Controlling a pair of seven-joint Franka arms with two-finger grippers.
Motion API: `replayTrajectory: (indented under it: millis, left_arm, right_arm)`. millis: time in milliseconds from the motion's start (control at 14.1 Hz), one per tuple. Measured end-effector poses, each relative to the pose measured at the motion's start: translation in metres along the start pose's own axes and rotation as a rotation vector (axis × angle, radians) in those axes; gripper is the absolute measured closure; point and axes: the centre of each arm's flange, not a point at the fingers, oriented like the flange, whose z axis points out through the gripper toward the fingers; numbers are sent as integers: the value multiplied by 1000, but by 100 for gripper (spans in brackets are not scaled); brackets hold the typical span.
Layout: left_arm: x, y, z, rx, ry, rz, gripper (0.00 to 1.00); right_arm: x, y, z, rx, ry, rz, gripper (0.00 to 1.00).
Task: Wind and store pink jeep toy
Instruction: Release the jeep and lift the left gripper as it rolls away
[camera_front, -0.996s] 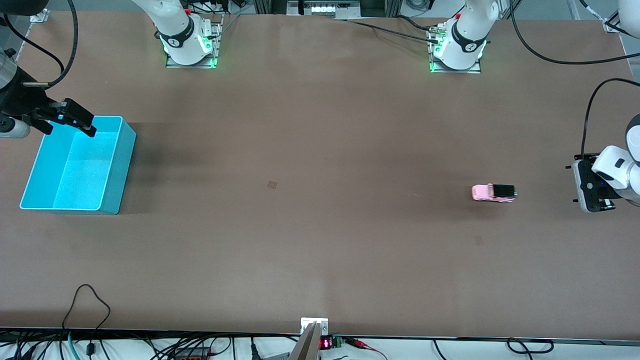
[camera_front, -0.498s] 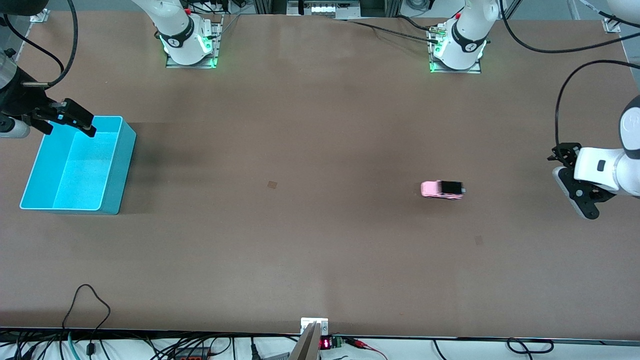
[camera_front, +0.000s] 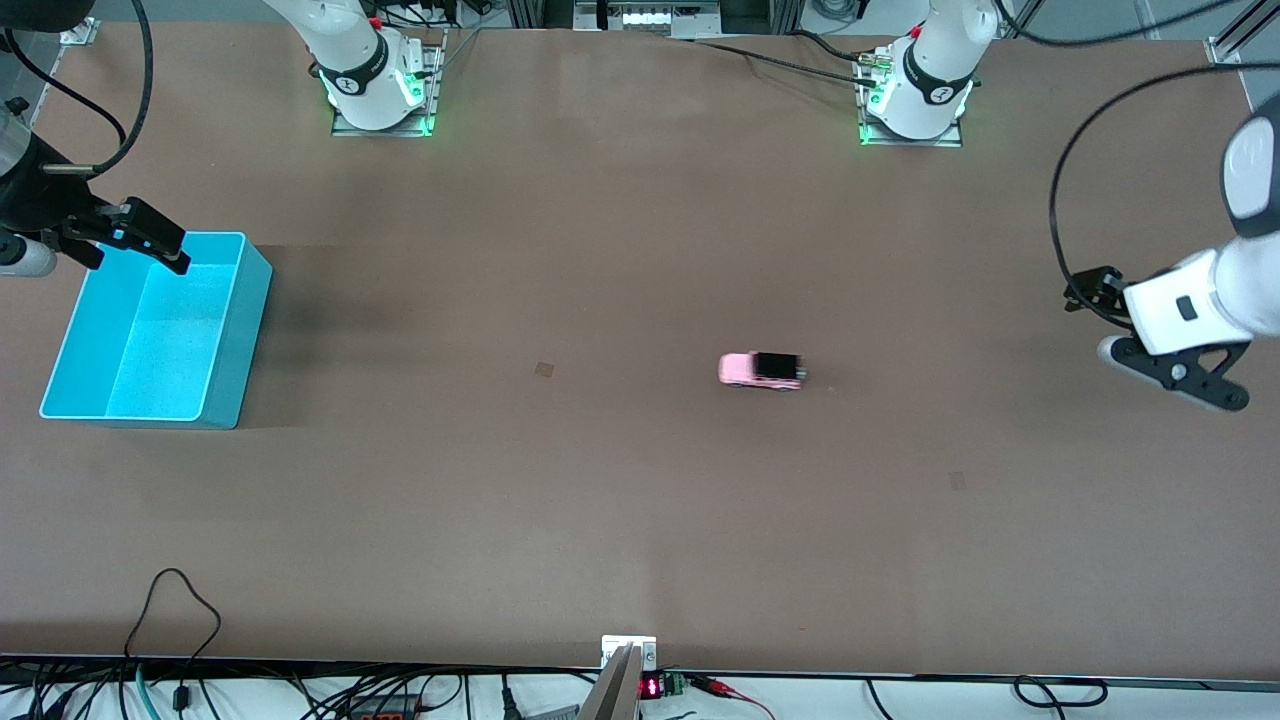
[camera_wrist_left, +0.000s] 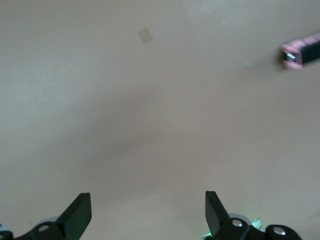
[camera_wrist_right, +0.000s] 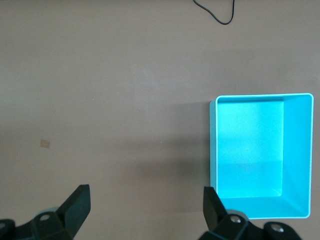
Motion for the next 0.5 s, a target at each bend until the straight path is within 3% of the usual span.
replayTrajectory:
  millis: [142, 285, 498]
  left_arm:
    - [-14, 7, -14, 6, 99, -123, 0]
    - [-28, 13, -22, -42, 190, -248, 0]
    - [-42, 17, -25, -62, 217, -317, 0]
  right_arm:
    - [0, 0, 0, 0, 0, 0, 0]
    - [0, 0, 0, 0, 0, 0, 0]
    - [0, 0, 0, 0, 0, 0, 0]
